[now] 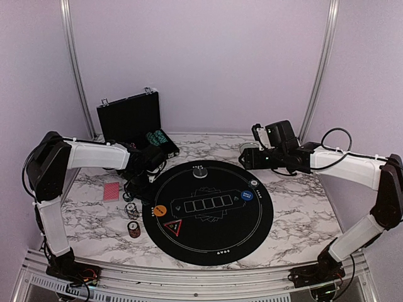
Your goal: Distribute texas hold em gaming equipment
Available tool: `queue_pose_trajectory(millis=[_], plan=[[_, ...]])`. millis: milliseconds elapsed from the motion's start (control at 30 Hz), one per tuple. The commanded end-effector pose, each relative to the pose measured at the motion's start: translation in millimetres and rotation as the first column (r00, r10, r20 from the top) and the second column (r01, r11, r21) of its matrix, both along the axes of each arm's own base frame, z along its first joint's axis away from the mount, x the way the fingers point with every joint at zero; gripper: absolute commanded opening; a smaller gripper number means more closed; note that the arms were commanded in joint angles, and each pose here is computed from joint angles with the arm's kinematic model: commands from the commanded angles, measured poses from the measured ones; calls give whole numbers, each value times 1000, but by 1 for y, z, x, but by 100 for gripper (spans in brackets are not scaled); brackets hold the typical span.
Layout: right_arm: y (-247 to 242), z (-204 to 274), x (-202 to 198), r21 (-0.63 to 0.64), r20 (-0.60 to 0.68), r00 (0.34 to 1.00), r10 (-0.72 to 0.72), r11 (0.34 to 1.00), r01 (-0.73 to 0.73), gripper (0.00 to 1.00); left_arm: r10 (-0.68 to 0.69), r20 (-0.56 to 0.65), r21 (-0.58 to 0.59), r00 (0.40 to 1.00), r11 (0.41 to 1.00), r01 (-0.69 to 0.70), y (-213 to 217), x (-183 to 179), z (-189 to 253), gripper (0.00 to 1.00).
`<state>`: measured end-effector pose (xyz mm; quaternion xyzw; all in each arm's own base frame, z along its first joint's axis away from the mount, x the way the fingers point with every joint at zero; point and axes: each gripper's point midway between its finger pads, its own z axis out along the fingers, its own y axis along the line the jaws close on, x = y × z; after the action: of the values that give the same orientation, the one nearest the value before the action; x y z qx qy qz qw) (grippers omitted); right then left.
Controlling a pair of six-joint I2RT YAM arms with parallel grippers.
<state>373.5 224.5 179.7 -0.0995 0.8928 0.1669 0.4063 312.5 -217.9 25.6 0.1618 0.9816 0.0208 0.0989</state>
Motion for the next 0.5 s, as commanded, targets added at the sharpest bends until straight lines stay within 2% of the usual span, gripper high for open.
queue_pose_trajectory(millis=[0,467], plan=[[6,4,0,17,8,1000,5,1000,-5,74,2,1,4,1000,1000,-2,-2,-4,-7,35],[7,5,-1,25,5,1000,6,1000,-6,74,-9,-8,11,1000,1000,9,-3,-17,-11,35]])
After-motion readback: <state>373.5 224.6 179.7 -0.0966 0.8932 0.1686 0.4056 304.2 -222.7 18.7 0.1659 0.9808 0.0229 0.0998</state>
